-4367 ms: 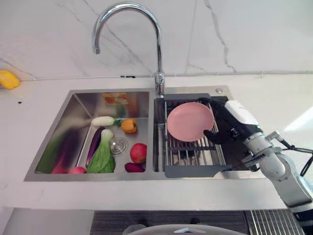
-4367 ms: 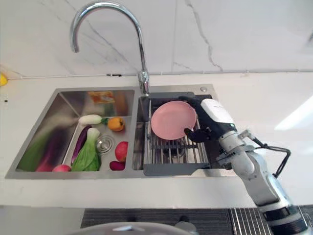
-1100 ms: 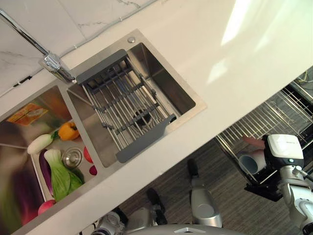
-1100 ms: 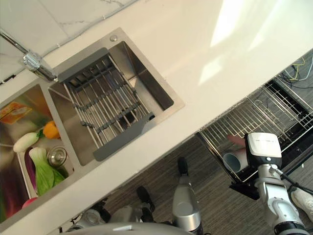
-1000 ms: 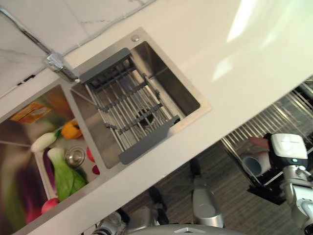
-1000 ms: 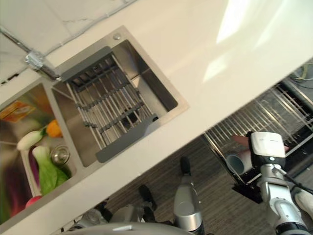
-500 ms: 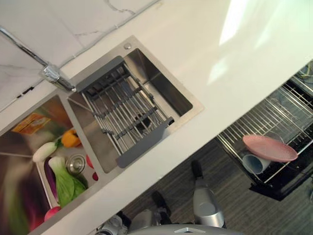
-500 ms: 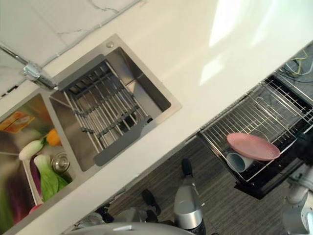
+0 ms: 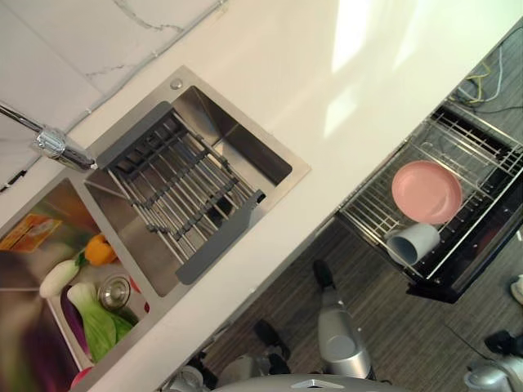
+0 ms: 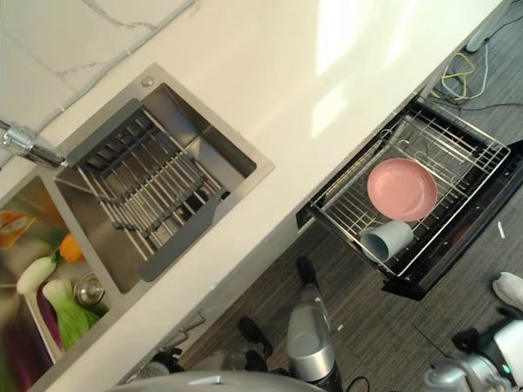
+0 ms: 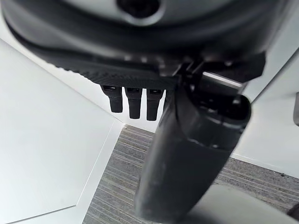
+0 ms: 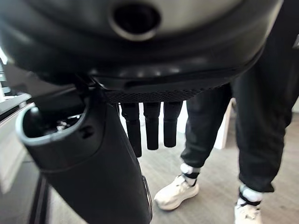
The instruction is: Place the dishes in the dishwasher.
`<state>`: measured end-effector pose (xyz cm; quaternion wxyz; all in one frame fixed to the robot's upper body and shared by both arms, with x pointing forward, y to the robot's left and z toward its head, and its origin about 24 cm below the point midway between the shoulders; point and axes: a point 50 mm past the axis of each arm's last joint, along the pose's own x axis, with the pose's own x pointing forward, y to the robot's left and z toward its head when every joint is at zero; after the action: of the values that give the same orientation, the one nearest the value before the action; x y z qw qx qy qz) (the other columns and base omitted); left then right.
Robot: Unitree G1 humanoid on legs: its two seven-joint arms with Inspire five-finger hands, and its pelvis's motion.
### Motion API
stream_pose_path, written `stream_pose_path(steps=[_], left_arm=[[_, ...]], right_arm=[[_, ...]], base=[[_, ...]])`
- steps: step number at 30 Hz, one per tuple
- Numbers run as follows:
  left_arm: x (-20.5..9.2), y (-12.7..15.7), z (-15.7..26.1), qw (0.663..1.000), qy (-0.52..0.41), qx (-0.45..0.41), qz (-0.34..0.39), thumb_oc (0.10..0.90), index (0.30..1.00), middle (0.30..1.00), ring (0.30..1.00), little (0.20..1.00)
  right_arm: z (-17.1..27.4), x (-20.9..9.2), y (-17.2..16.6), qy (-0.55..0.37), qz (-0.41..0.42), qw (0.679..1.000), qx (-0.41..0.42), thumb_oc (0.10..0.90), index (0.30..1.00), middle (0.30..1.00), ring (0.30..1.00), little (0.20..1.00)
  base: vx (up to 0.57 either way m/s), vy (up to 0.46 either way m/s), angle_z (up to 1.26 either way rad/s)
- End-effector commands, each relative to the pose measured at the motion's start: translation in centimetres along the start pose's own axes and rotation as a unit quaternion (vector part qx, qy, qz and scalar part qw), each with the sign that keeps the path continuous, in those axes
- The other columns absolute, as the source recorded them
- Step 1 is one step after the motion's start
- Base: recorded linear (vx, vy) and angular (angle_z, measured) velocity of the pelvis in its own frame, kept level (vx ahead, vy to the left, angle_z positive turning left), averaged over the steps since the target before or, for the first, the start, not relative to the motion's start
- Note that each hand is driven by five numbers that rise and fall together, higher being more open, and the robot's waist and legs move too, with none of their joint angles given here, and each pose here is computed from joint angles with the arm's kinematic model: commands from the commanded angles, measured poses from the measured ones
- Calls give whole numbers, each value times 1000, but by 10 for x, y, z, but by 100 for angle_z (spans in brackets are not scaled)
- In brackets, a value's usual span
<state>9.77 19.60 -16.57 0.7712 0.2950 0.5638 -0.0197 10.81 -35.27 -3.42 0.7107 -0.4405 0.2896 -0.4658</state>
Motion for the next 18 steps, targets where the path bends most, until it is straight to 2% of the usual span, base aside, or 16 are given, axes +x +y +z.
stream_pose_path(steps=[1,6,8,10,13,14,15,16,17,18], left_arm=[[4,23,42,997,-61,-4,57,800,900,900,900,900],[3,20,44,996,-72,-3,52,800,900,900,900,900],[3,17,40,997,-65,-30,43,800,900,900,900,900],[1,11,43,994,-70,-73,31,800,900,900,900,900],[0,8,47,994,-82,-71,23,800,900,900,900,900],[-3,5,54,990,-100,-100,3,800,900,900,900,900],[-4,3,58,980,-105,-165,-21,800,900,900,900,900],[-4,4,58,980,-105,-166,-21,800,900,900,900,900],[-5,-1,53,960,-89,-259,-57,800,900,900,900,900],[-4,-5,47,952,-76,-286,-72,800,900,900,900,900]], right_arm=[[45,41,-42,-86,-105,989,53,400,300,300,300,300],[98,54,-41,-163,-99,980,57,400,300,300,300,300],[116,61,-45,-182,-104,976,61,400,300,300,300,300],[155,71,-59,-240,-120,962,46,400,300,300,300,300],[178,79,-67,-260,-125,957,33,400,300,300,300,300],[198,86,-74,-280,-123,952,18,400,300,300,300,300],[204,87,-76,-290,-117,950,4,400,300,300,300,300],[205,87,-76,-291,-117,949,4,400,300,300,300,300],[208,86,-73,-297,-100,950,0,400,300,300,300,300],[207,85,-65,-299,-73,951,-16,475,413,413,413,413]], base=[[2,8,19],[-5,-28,27],[7,-47,33],[-31,-78,41],[-20,-76,35],[1,-81,69],[-10,-83,77],[-3,-67,46],[2,-101,69],[19,-132,73]])
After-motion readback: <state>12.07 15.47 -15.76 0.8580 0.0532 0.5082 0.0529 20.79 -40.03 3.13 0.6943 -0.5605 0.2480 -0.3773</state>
